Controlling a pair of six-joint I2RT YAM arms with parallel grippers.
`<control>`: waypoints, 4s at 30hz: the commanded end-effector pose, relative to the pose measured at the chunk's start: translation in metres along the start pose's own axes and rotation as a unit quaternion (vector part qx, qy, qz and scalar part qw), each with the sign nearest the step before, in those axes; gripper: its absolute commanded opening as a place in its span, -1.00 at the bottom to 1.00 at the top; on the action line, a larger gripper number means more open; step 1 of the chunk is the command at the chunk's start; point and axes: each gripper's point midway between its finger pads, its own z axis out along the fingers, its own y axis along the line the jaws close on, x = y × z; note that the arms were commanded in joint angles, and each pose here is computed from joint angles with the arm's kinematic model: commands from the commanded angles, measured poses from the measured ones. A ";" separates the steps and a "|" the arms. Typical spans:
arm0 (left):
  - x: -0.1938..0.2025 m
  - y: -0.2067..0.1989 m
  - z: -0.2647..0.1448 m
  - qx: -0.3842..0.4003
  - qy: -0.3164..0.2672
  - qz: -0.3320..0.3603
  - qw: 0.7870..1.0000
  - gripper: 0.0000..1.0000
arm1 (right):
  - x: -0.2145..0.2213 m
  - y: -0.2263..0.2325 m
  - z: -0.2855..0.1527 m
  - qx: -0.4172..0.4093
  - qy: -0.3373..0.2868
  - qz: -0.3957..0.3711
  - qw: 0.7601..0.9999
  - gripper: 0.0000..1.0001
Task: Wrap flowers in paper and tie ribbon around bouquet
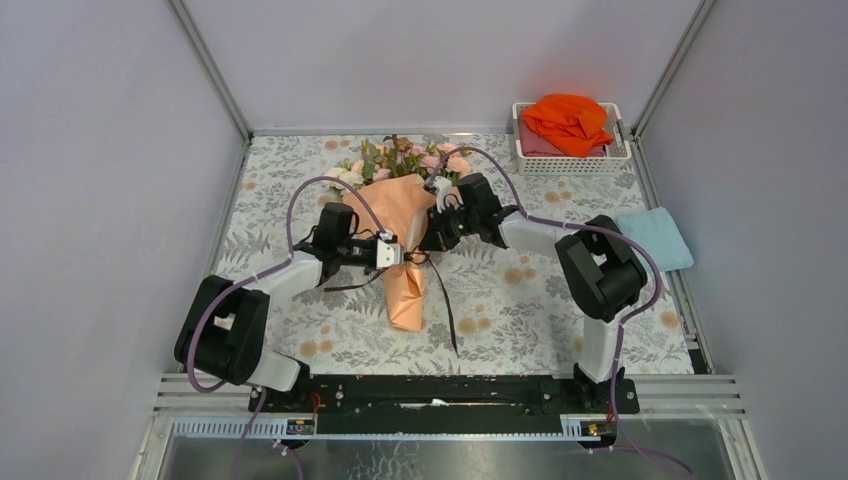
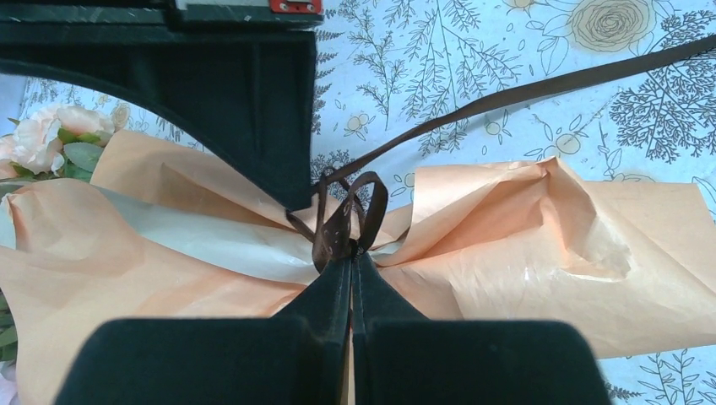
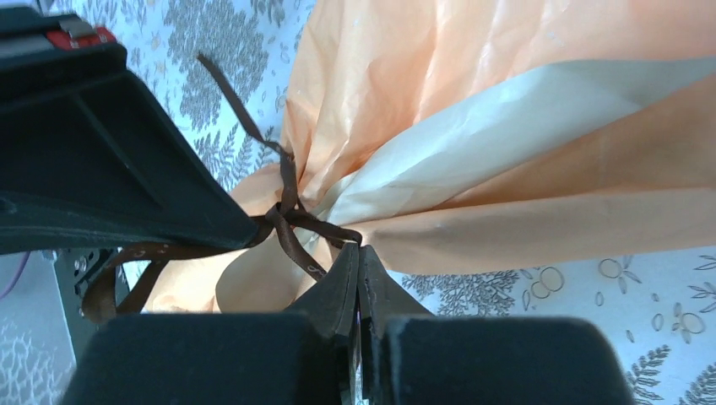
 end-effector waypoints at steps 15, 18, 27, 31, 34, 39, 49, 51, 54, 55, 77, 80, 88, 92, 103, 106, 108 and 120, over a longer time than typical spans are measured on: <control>0.013 0.019 -0.016 -0.080 0.037 -0.078 0.993 -1.00 | -0.004 -0.038 -0.027 0.088 -0.106 0.151 0.979 -1.00; 0.032 0.027 -0.023 -0.106 0.069 -0.100 0.987 -1.00 | 0.008 -0.039 -0.024 0.087 -0.096 0.163 0.978 -1.00; 0.057 0.058 -0.043 -0.184 0.111 -0.154 0.965 -1.00 | 0.051 -0.049 -0.031 0.116 -0.056 0.190 0.973 -1.00; 0.054 0.059 -0.044 -0.179 0.106 -0.154 0.966 -1.00 | 0.063 -0.050 -0.033 0.124 -0.034 0.191 0.973 -1.00; 0.061 0.063 -0.049 -0.194 0.116 -0.166 0.960 -1.00 | 0.074 -0.048 -0.034 0.124 -0.018 0.194 0.973 -1.00; 0.072 0.070 -0.056 -0.218 0.127 -0.149 0.956 -1.00 | 0.086 -0.046 -0.034 0.120 -0.006 0.201 0.972 -1.00; 0.086 0.078 -0.058 -0.224 0.149 -0.082 0.960 -1.00 | 0.110 -0.040 -0.034 0.113 0.019 0.227 0.967 -1.00; 0.088 0.084 -0.060 -0.236 0.154 -0.076 0.956 -1.00 | 0.119 -0.038 -0.033 0.114 0.029 0.232 0.966 -1.00; 0.091 0.090 -0.065 -0.252 0.159 -0.071 0.952 -1.00 | 0.128 -0.036 -0.033 0.114 0.038 0.238 0.964 -1.00; 0.091 0.089 -0.065 -0.250 0.161 -0.069 0.952 -1.00 | 0.129 -0.035 -0.034 0.115 0.040 0.239 0.963 -1.00; 0.068 0.042 -0.051 -0.150 0.118 -0.076 0.979 -1.00 | 0.063 -0.023 -0.022 0.072 0.016 0.125 0.989 -0.58; 0.066 0.034 -0.051 -0.144 0.116 -0.074 0.980 -1.00 | 0.029 -0.013 -0.021 0.044 -0.011 0.074 0.996 -0.33; 0.067 0.036 -0.052 -0.148 0.119 -0.077 0.979 -1.00 | 0.019 0.059 0.006 -0.059 -0.052 -0.039 0.996 -0.29; 0.066 0.038 -0.052 -0.150 0.119 -0.077 0.979 -1.00 | 0.023 0.053 0.028 -0.040 -0.044 -0.007 0.998 -0.42; 0.066 0.036 -0.051 -0.150 0.117 -0.080 0.979 -1.00 | 0.019 0.024 0.041 0.021 -0.071 0.008 0.997 -0.20; 0.066 0.036 -0.051 -0.149 0.117 -0.080 0.979 -1.00 | 0.021 0.022 0.048 0.014 -0.066 0.013 0.998 -0.20; 0.067 0.037 -0.051 -0.150 0.117 -0.079 0.979 -1.00 | 0.019 0.019 0.051 0.016 -0.068 0.012 0.997 -0.20; 0.067 0.037 -0.051 -0.153 0.119 -0.083 0.978 -1.00 | 0.030 0.018 0.051 0.015 -0.046 0.010 0.999 -1.00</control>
